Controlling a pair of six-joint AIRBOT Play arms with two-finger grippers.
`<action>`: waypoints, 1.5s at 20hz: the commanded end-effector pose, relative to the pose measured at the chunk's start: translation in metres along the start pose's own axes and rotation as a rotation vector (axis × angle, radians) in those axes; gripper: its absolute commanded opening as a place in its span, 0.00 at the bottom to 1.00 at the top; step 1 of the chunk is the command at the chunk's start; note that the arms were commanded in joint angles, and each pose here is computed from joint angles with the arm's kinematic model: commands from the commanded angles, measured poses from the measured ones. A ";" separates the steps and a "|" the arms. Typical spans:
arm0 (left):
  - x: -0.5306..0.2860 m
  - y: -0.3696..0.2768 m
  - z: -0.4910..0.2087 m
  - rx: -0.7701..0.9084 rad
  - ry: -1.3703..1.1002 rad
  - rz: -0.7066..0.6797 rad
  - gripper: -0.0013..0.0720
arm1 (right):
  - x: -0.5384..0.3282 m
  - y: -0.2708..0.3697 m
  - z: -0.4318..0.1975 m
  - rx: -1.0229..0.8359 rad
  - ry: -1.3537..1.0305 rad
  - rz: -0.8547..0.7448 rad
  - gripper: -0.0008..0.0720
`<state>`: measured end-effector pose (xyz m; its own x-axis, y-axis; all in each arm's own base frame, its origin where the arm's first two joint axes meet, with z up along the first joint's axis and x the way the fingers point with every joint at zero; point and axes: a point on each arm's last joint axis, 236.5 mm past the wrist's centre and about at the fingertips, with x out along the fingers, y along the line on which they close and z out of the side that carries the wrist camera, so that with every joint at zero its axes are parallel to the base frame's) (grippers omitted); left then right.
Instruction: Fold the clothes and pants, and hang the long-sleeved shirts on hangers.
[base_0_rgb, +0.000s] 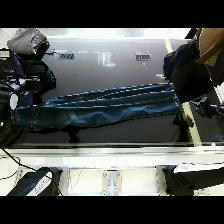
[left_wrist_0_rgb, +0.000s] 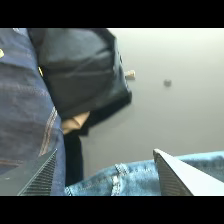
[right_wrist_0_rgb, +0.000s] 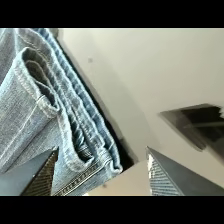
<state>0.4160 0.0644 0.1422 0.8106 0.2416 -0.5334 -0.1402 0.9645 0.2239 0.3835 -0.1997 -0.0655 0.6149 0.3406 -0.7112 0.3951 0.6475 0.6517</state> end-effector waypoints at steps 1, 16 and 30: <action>-0.001 -0.001 -0.013 0.001 0.057 0.004 0.96 | 0.020 -0.007 -0.002 0.016 0.050 0.078 0.87; -0.002 -0.001 -0.026 -0.038 0.112 0.005 0.96 | 0.076 0.020 -0.019 -0.131 0.280 0.024 0.77; -0.002 -0.004 -0.027 -0.051 0.114 -0.005 0.96 | 0.056 0.016 -0.011 -0.135 0.400 -0.017 0.77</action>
<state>0.3998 0.0638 0.1209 0.7418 0.2463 -0.6238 -0.1674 0.9687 0.1834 0.4197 -0.1752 -0.0969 0.3094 0.4909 -0.8144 0.3035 0.7607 0.5738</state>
